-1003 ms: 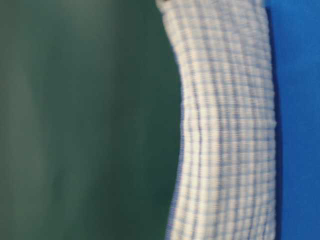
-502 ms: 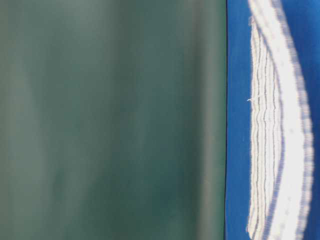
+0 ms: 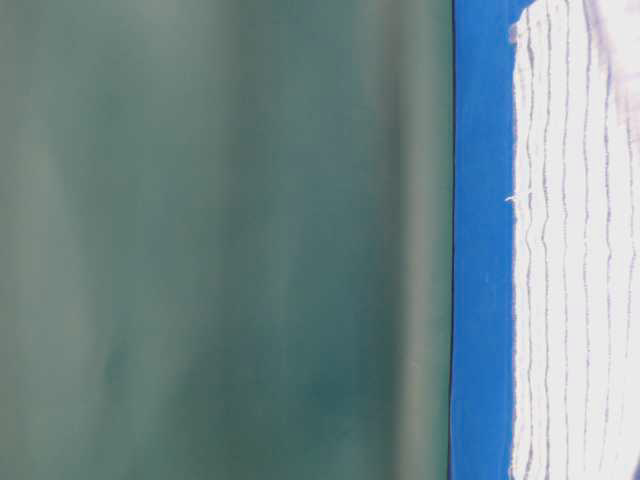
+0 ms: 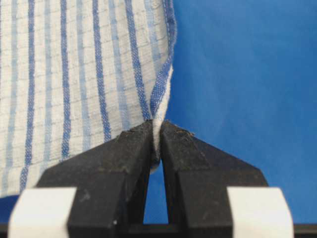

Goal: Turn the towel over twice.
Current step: 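Swing the held edge forward and lower it onto the table, then open both grippers and withdraw them to the towel's sides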

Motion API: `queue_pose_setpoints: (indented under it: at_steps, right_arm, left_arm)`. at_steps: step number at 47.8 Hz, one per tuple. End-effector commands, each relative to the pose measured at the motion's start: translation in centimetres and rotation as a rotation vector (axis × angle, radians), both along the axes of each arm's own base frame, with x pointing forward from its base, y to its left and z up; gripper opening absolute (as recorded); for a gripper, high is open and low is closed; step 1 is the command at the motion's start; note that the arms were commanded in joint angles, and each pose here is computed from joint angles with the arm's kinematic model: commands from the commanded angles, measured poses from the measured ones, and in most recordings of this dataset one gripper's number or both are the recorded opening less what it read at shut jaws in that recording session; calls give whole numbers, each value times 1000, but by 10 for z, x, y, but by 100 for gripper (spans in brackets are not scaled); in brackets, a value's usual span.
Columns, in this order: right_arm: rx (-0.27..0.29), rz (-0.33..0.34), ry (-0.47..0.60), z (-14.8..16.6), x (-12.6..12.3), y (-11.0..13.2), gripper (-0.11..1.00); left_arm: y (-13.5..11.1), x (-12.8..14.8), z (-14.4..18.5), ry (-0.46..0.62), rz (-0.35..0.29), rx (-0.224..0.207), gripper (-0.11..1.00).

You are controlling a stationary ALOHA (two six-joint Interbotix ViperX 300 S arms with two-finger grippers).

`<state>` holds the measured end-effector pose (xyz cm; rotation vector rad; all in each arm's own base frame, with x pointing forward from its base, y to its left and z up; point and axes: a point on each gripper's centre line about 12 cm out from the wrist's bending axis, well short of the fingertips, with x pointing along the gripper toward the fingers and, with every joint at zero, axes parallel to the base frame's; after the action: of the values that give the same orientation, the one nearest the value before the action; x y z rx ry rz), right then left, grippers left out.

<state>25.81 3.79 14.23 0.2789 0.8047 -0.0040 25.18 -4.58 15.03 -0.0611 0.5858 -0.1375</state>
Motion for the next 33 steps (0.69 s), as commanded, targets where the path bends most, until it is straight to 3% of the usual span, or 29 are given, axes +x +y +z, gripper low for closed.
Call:
queue_pose_setpoints:
  at_steps: [1, 8, 17, 22, 27, 29, 33]
  right_arm:
    - [4, 2, -20, 7, 6, 2, 5]
    - [7, -4, 6, 5, 8, 2, 5]
    - [33, -20, 11, 5, 12, 6, 8]
    - [37, -12, 11, 6, 12, 9, 38]
    - [34, -7, 7, 7, 12, 9, 64]
    - [27, -3, 4, 9, 12, 9, 67]
    - [12, 7, -7, 17, 12, 7, 62]
  left_arm:
    - [-2, 5, 5, -11, -3, -2, 5]
    - [-2, 9, 2, 8, -1, 0, 19]
    - [-3, 13, 0, 53, 3, 0, 59]
    - [-3, 12, -1, 83, 1, 7, 72]
    - [-2, 13, 4, 76, 1, 12, 71]
    - [0, 14, 7, 67, 6, 11, 72]
    - [6, 15, 16, 35, 29, 7, 72]
